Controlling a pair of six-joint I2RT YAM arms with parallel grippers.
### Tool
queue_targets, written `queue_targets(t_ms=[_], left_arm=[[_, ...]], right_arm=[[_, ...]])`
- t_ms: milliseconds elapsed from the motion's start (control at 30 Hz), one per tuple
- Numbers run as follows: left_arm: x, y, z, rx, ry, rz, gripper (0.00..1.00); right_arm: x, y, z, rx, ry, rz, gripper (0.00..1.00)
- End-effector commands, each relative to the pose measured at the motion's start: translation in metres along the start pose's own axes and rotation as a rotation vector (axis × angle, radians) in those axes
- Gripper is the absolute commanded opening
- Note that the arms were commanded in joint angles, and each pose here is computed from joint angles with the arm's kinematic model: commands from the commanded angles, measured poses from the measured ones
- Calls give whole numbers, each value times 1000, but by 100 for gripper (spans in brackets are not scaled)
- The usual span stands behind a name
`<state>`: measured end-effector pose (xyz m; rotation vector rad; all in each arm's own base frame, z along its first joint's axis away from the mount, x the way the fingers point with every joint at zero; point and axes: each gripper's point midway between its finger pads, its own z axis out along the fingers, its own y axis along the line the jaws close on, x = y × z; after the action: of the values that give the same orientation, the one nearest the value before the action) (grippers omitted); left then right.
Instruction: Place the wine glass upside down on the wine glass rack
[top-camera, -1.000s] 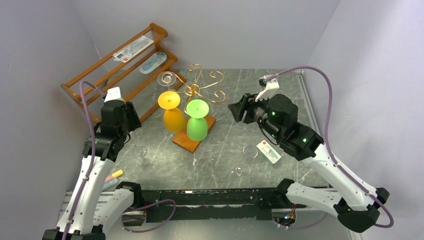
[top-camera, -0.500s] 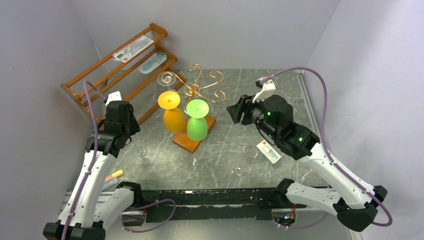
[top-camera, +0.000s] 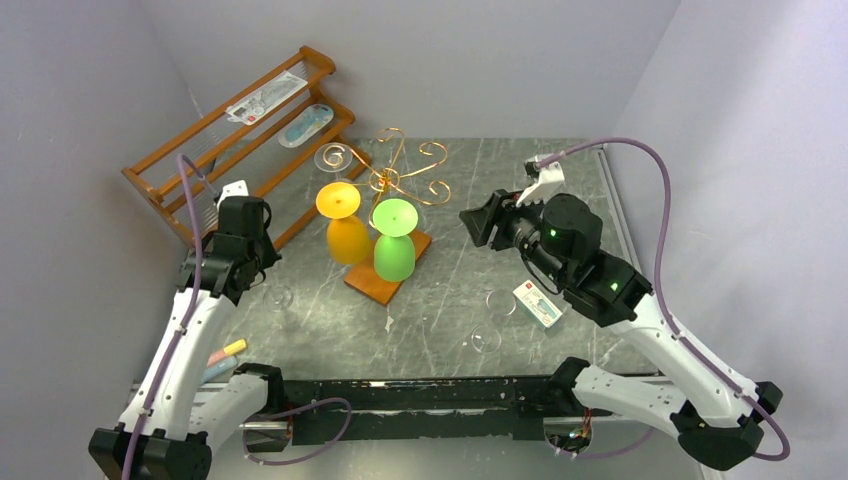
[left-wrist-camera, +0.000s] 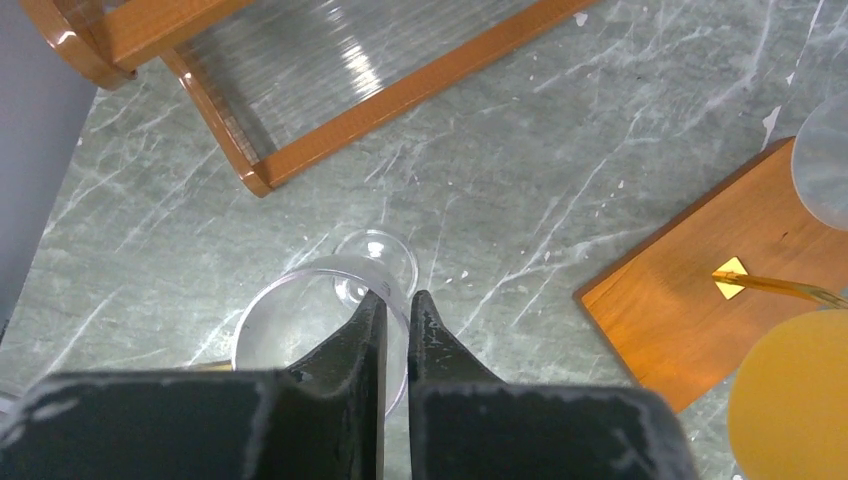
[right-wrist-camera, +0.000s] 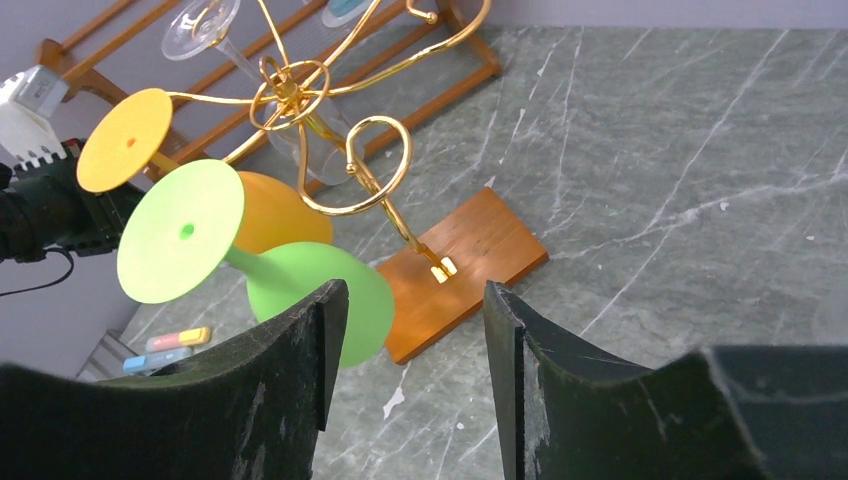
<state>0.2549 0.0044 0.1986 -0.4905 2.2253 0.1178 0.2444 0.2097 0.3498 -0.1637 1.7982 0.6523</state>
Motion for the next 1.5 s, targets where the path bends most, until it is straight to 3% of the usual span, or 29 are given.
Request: queue_targets(t_ms=[0,267,467,733,1033,1200,1400,1467], left_arm=[[-14,2,-7,-11,-13,55,5],[-77,-8,-47,54,-160,86,5],[-142,-23,-100,159,-341,48,5],[-242,-58,-206,445,-700,13,5],[-271,-108,-320,946,-990,30,5],[-263,-148,-360,1330,-1011,38,5],[-255,-180,-365,1699,-890,-54,5],[-255,-186,-360,1768,-847,-111,5]], right_arm=[[-19,1,-8,-2,-62,17,56],[-33,9,-14,-34,-99,37,56],[-50,21,-13,-80,-145,61,56],[-84,49,-7,-171,-211,95,56],[-127,71,-7,-250,-339,238,55],[-140,80,1,-277,-369,352,55],[-158,84,-9,-327,-438,480,56],[-162,97,-17,-424,-466,476,57]])
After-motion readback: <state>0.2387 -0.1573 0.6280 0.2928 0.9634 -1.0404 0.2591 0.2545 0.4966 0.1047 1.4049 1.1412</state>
